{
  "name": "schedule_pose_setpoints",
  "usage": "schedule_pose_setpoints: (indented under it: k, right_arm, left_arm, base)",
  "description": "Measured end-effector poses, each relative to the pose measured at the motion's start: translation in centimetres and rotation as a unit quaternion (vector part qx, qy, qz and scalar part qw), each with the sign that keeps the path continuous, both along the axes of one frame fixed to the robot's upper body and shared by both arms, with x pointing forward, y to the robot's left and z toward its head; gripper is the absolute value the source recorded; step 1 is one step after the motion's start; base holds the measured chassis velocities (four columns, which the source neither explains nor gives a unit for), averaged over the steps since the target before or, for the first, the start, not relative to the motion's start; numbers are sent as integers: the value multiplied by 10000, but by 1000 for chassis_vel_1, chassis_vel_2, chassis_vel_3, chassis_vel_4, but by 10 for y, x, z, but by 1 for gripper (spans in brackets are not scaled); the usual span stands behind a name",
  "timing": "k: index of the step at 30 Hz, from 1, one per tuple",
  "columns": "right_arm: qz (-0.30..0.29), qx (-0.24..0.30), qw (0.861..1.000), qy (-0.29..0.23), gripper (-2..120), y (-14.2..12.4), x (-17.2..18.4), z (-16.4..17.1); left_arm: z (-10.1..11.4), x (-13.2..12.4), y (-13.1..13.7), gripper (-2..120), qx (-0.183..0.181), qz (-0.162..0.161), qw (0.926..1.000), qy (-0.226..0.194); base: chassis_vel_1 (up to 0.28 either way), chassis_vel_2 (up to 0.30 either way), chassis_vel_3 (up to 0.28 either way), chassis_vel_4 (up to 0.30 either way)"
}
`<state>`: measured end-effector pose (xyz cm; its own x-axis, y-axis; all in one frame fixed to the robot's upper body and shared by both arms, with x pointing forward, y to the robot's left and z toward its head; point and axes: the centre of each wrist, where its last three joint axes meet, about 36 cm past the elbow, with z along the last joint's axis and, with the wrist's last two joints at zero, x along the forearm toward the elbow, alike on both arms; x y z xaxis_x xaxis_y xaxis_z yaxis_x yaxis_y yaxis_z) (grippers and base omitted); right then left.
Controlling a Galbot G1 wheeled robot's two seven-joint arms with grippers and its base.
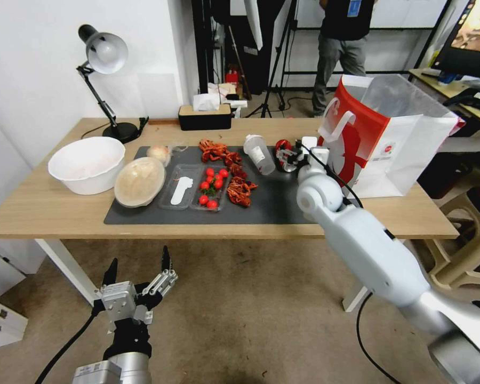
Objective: Pick up the trash from the table and place it into the takeout bag.
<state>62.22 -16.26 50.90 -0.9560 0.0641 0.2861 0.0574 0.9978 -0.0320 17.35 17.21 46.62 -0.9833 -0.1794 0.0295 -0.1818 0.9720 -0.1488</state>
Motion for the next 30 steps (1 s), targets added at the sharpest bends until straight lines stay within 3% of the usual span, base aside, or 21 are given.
schedule_pose_setpoints:
  k: [8, 10, 30]
  right_arm:
    - [100, -176, 9991, 375, 100, 7, 25, 12]
    - [196, -302, 9969, 704, 100, 9, 34, 10]
    - [405, -168, 9914, 1237, 100, -14, 33, -10]
  left_arm:
    - [0, -1, 0, 100, -2, 0, 10000, -29]
    - [0, 0, 1, 100, -20, 51, 10000, -50]
    - [-3, 1, 0, 100, -38, 48, 10000, -35]
  base:
    - [0, 0, 0, 0]
    - [0, 0, 0, 0]
    - [0, 0, 0, 0]
